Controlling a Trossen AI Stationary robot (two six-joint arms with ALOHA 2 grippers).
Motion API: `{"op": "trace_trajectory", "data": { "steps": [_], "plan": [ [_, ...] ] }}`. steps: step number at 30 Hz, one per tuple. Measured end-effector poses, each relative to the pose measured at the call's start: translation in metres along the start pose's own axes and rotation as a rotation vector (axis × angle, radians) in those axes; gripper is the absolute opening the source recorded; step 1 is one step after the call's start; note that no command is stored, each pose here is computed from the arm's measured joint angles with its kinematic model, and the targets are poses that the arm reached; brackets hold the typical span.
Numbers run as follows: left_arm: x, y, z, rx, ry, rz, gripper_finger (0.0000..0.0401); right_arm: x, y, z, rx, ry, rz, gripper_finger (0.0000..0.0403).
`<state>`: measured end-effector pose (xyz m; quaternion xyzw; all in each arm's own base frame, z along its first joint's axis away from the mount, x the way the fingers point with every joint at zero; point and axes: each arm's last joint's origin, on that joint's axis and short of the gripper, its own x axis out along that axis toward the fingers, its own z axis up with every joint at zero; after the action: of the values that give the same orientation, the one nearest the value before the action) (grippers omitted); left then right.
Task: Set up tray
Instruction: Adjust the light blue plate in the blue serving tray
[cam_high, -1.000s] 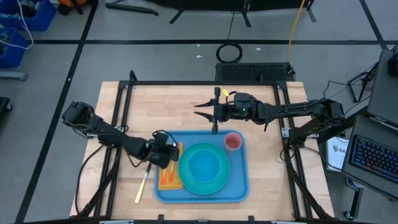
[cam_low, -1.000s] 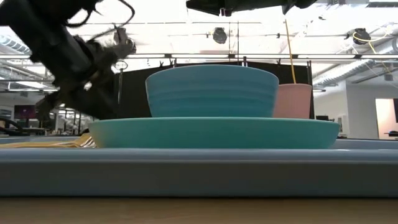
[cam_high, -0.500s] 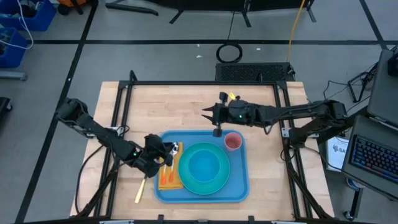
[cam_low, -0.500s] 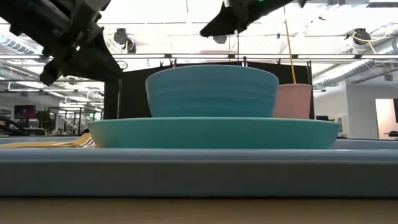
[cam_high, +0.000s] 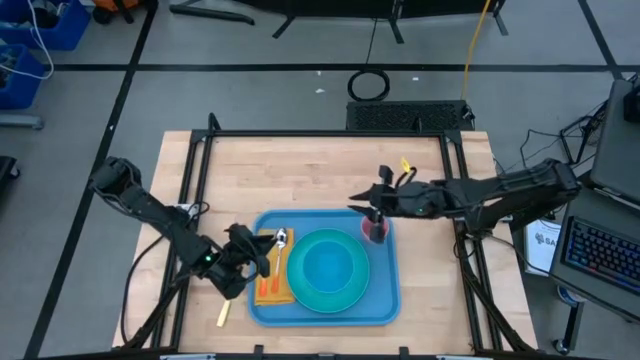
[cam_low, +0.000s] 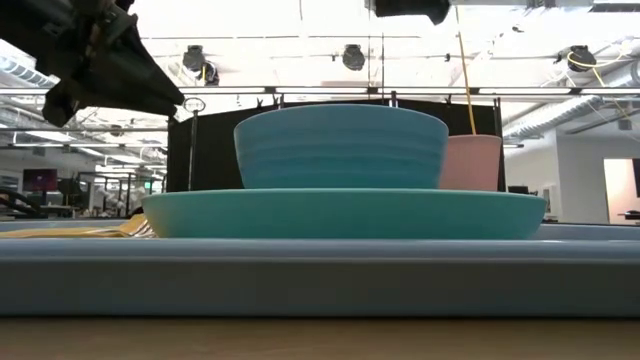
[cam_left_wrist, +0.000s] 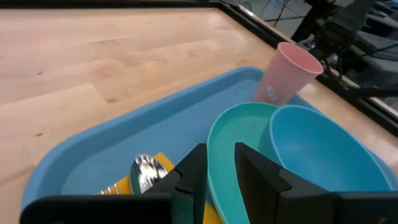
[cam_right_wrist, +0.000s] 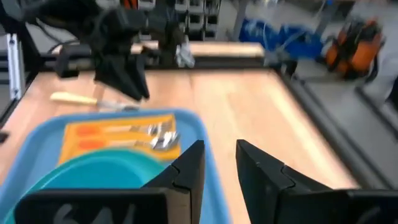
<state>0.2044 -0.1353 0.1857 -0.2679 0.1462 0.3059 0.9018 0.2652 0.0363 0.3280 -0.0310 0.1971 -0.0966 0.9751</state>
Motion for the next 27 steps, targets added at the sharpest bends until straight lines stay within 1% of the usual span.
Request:
{"op": "trace_trajectory", "data": {
  "steps": [6, 8, 11, 14, 18, 21, 27],
  "plan": [
    [-0.005, -0.001, -0.003, -0.026, -0.011, -0.018, 0.0085, -0.009, 0.000, -0.016, 0.120, 0.164, -0.002, 0.0080],
    [-0.007, -0.003, -0.004, -0.032, -0.015, -0.031, 0.0085, -0.009, 0.001, -0.021, 0.163, 0.224, 0.029, 0.0079],
    [-0.009, -0.005, -0.003, -0.025, -0.043, -0.044, 0.0085, -0.010, 0.003, -0.024, 0.237, 0.275, 0.092, 0.0079],
    [-0.009, -0.007, -0.001, 0.006, -0.101, -0.042, 0.0085, -0.012, 0.007, -0.026, 0.284, 0.305, 0.136, 0.0078],
    [-0.008, -0.009, 0.002, 0.077, -0.178, -0.020, 0.0085, -0.017, 0.018, -0.029, 0.351, 0.335, 0.160, 0.0077],
    [-0.006, -0.008, 0.005, 0.136, -0.199, 0.001, 0.0085, -0.019, 0.025, -0.035, 0.418, 0.400, 0.148, 0.0077],
    [0.002, -0.007, 0.011, 0.215, -0.217, 0.047, 0.0085, -0.016, 0.043, -0.049, 0.543, 0.520, 0.108, 0.0077]
  ]
}}
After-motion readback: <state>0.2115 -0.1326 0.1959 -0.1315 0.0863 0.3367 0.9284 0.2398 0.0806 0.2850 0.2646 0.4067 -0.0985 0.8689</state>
